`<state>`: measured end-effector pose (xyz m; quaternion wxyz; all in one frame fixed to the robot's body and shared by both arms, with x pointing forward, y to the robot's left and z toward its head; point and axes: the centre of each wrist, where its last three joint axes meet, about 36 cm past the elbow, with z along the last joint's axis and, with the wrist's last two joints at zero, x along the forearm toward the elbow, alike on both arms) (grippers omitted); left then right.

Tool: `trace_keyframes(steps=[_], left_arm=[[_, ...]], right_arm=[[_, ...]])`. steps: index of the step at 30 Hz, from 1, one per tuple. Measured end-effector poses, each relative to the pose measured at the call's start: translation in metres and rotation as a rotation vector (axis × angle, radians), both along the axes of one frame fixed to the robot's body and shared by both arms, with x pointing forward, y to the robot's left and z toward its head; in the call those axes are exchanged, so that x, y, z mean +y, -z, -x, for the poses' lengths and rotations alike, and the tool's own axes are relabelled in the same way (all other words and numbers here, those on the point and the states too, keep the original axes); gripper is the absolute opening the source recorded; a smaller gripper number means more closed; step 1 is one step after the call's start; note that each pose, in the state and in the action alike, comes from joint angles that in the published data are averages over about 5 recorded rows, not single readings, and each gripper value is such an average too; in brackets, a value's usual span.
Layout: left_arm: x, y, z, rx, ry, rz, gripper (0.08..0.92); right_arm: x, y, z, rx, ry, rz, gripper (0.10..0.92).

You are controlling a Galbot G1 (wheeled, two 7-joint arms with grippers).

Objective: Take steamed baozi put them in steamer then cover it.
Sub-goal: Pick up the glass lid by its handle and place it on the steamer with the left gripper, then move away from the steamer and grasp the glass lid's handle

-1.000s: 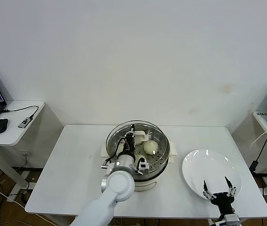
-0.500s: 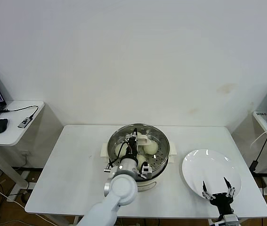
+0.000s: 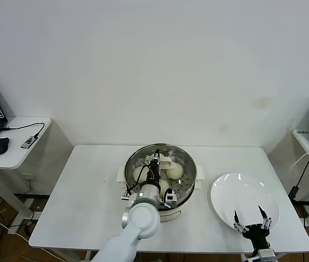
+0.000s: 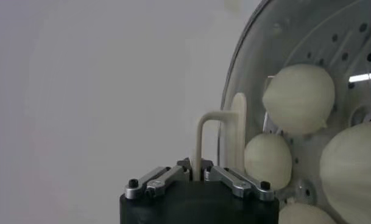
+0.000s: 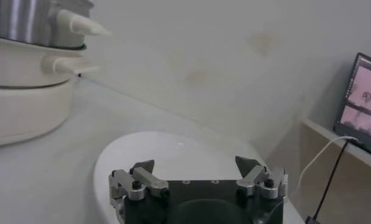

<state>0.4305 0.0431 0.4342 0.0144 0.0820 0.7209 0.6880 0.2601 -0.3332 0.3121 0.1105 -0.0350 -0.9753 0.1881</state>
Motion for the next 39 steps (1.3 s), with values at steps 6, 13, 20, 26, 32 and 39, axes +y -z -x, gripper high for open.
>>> trace_keyframes(steps=[6, 13, 20, 26, 32, 39], left_arm=[[0.0012, 0.0015, 0.0014, -0.005, 0.0, -0.008, 0.16], [0.0039, 0.0021, 0.0035, -0.016, 0.001, -0.014, 0.315], [0.0077, -0.0004, 0.0081, -0.032, 0.001, -0.011, 0.522], [0.0087, -0.0023, 0.0074, -0.037, 0.006, -0.009, 0.703], [0.0089, -0.0007, 0.0051, -0.026, 0.013, -0.01, 0.723], [0.0072, -0.0008, 0.0042, -0.023, 0.034, -0.016, 0.524]], right_arm=[[-0.0002, 0.0005, -0.0001, 0.002, -0.004, 0.001, 0.823], [0.0014, 0.0009, -0.0005, 0.003, -0.01, 0.0, 0.823], [0.0045, 0.0016, -0.0005, 0.006, -0.014, 0.0, 0.823], [0.0074, 0.0015, -0.0003, 0.007, -0.019, -0.001, 0.823], [0.0074, 0.0014, 0.0013, 0.01, -0.021, 0.001, 0.823], [0.0081, 0.0012, 0.0, 0.008, -0.023, 0.0, 0.823]])
